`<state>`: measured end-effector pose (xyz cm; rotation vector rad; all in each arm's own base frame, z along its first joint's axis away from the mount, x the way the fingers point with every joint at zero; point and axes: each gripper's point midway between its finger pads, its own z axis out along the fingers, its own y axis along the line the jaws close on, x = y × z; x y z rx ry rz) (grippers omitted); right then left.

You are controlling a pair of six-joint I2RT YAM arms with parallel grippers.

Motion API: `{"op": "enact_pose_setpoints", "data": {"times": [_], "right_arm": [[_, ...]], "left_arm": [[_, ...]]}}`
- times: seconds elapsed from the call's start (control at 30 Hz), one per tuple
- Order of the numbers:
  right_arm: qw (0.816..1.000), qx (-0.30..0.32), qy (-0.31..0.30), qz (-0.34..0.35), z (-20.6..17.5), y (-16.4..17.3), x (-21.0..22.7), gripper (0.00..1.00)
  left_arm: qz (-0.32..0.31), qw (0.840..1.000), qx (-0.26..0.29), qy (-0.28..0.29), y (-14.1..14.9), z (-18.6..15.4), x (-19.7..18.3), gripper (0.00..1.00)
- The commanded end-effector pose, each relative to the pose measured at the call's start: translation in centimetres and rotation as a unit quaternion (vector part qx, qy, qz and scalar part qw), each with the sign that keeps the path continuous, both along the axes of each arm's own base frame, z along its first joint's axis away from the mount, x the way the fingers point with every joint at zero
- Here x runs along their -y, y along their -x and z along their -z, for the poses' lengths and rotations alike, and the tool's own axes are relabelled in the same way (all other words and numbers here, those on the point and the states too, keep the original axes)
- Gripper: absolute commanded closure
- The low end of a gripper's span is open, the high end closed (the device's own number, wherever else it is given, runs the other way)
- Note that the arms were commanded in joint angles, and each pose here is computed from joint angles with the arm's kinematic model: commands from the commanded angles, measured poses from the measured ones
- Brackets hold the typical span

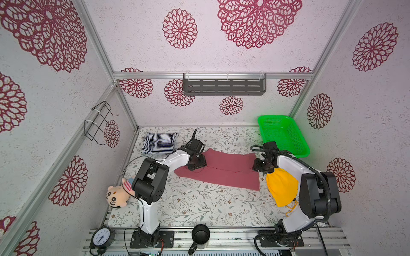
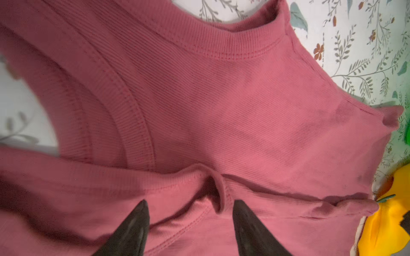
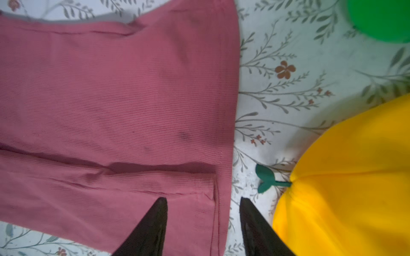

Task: Fold and stack tank tops
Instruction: Smooth out the tank top at the center of the table, then fold the tank top at the center of the table.

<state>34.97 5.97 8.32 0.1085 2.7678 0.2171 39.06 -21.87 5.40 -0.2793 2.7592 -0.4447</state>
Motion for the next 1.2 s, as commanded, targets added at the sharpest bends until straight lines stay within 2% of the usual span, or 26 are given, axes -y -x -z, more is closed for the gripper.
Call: {"op": "enact_pose_setpoints", "data": {"times": [0.0, 0.1, 0.23, 0.43, 0.6, 0.7, 0.8, 0.87, 1.0, 1.13, 1.17], "right_arm": [[0.999, 0.033, -0.008, 0.001, -3.4, 0.9, -0.5, 0.45], [0.999, 0.026, -0.042, -0.013, -3.0, 2.6, -3.0, 0.48], [0.997, 0.002, -0.078, -0.023, -0.7, 4.8, -5.4, 0.55], [0.998, -0.025, -0.062, -0.005, 1.8, 6.7, -4.2, 0.62], [0.998, -0.045, -0.044, 0.021, 3.8, 7.3, -2.5, 0.64], [0.998, -0.038, -0.031, 0.027, 3.1, 6.7, -1.5, 0.64], [1.000, -0.004, -0.022, 0.020, 0.3, 4.7, -1.3, 0.64], [0.999, 0.022, -0.015, 0.019, -1.7, 2.8, -1.1, 0.64], [0.997, 0.066, 0.008, 0.029, -3.5, -0.8, 0.0, 0.60], [0.992, 0.113, 0.014, 0.046, -4.4, -4.6, 0.6, 0.55], [0.992, 0.120, 0.016, 0.048, -4.5, -5.3, 0.6, 0.54]], "left_arm": [[-0.017, 0.999, 0.036, -0.037, 0.9, -3.1, -3.1, 0.33], [-0.044, 0.998, 0.029, -0.043, 2.3, -2.3, -5.6, 0.35], [-0.081, 0.996, 0.015, -0.046, 3.6, 0.1, -8.4, 0.40], [-0.109, 0.992, 0.001, -0.066, 4.4, 2.1, -11.4, 0.38], [-0.126, 0.989, -0.022, -0.068, 5.6, 4.0, -12.5, 0.48], [-0.137, 0.987, -0.019, -0.078, 6.4, 3.3, -13.4, 0.50], [-0.138, 0.987, 0.023, -0.080, 4.5, -0.7, -13.6, 0.51], [-0.126, 0.988, 0.056, -0.073, 1.8, -4.3, -12.7, 0.51], [-0.092, 0.989, 0.102, -0.056, -3.9, -8.4, -9.6, 0.48], [-0.040, 0.991, 0.120, -0.035, -9.1, -8.9, -4.5, 0.46], [-0.028, 0.992, 0.115, -0.037, -10.0, -7.9, -3.3, 0.46]]}}
